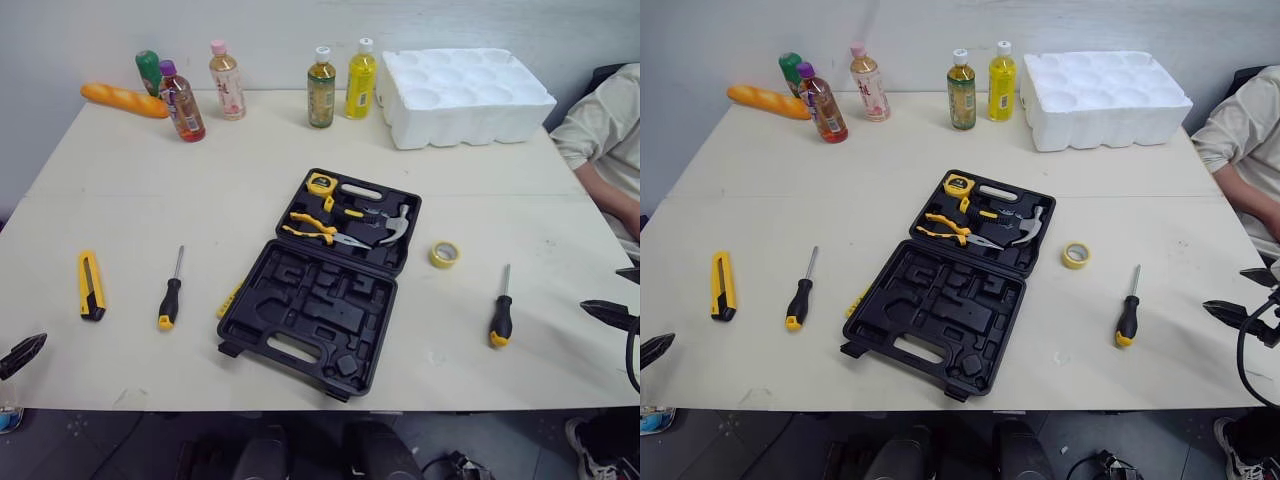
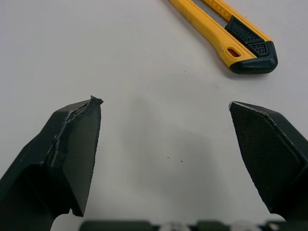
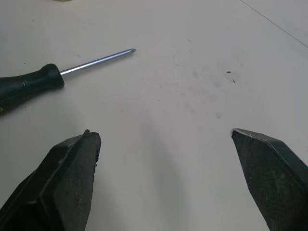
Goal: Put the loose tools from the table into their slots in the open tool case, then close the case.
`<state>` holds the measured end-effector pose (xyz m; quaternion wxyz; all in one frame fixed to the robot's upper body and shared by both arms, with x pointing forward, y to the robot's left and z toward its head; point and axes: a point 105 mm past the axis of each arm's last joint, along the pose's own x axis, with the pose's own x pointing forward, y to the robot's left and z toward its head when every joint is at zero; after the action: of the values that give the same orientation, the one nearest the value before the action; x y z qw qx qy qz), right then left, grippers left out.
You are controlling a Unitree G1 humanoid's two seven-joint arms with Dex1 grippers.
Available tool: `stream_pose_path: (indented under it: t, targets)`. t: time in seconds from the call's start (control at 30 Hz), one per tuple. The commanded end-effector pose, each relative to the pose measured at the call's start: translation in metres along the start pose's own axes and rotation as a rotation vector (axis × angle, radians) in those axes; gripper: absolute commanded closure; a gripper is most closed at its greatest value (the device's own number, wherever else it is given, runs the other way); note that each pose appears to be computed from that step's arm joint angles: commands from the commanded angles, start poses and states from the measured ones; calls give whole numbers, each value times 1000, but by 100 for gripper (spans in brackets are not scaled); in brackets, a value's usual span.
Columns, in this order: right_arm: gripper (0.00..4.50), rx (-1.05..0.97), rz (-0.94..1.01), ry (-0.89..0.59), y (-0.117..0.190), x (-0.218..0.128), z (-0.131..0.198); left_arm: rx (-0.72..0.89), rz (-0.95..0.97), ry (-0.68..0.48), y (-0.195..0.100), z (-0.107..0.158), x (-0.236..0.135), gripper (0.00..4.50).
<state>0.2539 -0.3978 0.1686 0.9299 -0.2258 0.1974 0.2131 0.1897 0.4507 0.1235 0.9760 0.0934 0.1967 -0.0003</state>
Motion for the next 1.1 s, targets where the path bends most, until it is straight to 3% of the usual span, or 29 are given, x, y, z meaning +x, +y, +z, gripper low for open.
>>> stream_pose_path:
  t: [0.03,0.47,0.67,0.87,1.1]
  targets:
    - [0,-32,-30,-23,-5,-7,14,38,7,-15,5,10,0,3]
    - [0,-38,-52,-33,-2,-5,21,32,-47,-21,-5,12,10,3]
    - [0,-39,-67,-37,-1,-5,20,64,-106,-58,-19,29,18,3]
    - [0,-64,-35,-106,17,1,43,164,-275,-138,-64,74,39,3]
    - [0,-82,83,-193,76,25,79,315,-484,-200,-136,127,76,3]
